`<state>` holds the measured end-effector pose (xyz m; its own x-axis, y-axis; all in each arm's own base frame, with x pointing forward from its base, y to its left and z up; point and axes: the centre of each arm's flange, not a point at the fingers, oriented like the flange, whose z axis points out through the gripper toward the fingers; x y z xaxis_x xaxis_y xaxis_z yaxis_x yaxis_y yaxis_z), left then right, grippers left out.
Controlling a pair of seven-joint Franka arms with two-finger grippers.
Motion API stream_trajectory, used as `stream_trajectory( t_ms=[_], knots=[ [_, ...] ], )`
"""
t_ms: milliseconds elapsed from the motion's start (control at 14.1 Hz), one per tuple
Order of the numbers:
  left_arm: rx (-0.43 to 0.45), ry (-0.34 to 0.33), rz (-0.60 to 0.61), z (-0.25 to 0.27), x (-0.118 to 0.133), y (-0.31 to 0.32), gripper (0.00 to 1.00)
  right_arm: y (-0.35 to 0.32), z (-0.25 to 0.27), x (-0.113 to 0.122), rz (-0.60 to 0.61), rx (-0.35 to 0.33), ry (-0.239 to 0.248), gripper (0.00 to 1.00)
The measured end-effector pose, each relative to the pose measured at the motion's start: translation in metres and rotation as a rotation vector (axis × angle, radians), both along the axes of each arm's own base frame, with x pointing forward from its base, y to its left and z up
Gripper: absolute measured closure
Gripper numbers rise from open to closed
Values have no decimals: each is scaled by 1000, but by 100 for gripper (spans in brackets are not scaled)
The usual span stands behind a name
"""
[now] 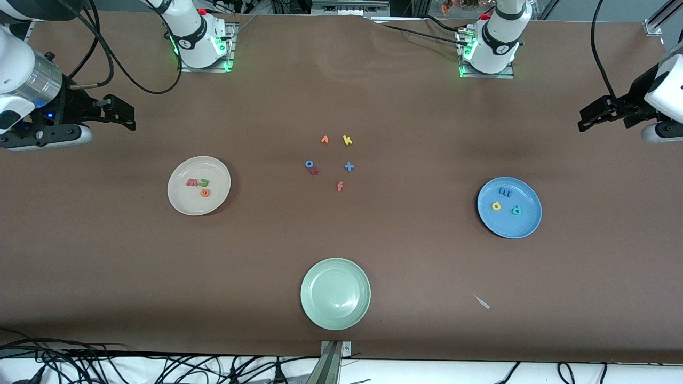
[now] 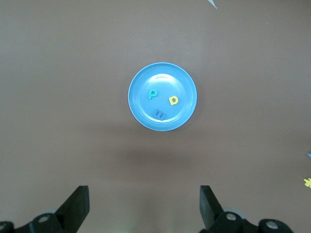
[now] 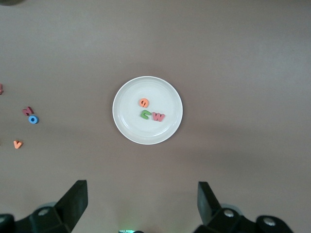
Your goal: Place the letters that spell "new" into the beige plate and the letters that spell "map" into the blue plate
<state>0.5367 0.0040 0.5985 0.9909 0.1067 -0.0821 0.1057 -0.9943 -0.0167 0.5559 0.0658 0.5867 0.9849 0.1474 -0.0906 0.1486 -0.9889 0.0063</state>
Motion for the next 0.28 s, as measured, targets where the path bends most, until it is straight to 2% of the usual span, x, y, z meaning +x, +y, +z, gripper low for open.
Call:
stream_trajectory(
  t_ms=[285],
  knots=[
    [-1, 3, 0, -2, 1, 0, 0, 0, 0, 0, 0, 0, 0, 0]
  ],
)
